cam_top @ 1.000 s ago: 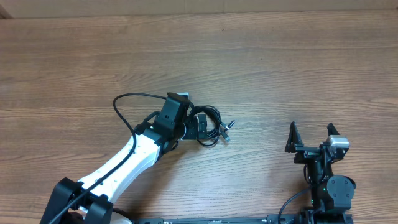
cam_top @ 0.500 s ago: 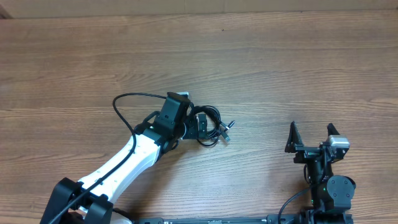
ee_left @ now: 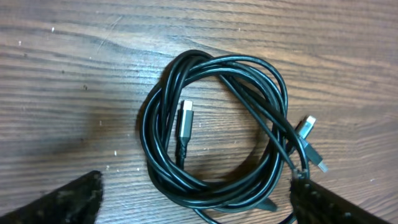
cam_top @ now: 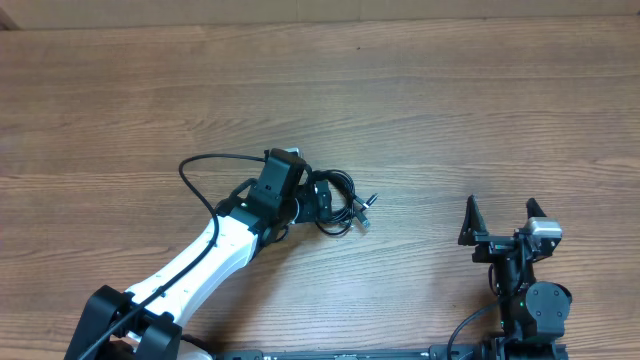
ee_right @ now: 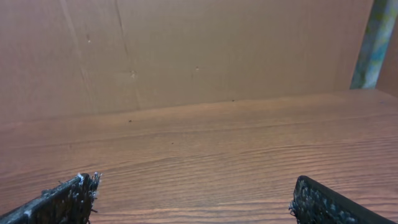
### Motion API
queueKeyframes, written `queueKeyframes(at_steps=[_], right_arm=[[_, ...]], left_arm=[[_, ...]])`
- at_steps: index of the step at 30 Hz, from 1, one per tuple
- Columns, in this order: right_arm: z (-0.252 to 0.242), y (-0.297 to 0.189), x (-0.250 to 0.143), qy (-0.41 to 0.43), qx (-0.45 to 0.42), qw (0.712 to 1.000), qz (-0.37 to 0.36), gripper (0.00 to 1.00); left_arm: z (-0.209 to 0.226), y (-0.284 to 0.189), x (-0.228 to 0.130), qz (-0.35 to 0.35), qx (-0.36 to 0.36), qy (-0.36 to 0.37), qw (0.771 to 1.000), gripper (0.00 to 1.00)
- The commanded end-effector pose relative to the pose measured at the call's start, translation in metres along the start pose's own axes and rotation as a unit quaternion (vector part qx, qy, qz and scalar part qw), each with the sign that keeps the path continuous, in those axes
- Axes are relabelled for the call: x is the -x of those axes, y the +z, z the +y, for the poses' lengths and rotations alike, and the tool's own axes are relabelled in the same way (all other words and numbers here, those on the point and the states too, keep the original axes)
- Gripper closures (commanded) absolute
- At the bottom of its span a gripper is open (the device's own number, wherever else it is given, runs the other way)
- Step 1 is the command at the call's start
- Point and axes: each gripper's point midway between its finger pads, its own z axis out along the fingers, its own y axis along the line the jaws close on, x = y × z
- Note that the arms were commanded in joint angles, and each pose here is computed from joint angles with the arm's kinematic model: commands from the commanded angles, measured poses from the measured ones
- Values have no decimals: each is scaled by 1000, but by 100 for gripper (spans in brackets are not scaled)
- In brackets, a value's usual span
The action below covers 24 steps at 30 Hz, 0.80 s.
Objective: Untangle cables
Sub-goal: 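Grasp the black cable coil with the left gripper and lift it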
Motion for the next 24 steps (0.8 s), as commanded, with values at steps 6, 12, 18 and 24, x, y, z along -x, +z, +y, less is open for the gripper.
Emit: queueKeyframes(at_steps=[6, 12, 18, 24], right_arm=[[1, 0, -2, -1, 1, 1000, -1, 0], [1, 0, -2, -1, 1, 1000, -1, 0], [1, 0, -2, -1, 1, 1000, -1, 0], [1, 0, -2, -1, 1, 1000, -1, 0]], left_arm=[[4, 9, -9, 24, 19, -102, 994, 23], [3, 25, -28, 53, 33, -175, 983, 26], [3, 43, -31, 62, 42, -212, 974, 33], [0, 48, -27, 62, 42, -205, 976, 78]])
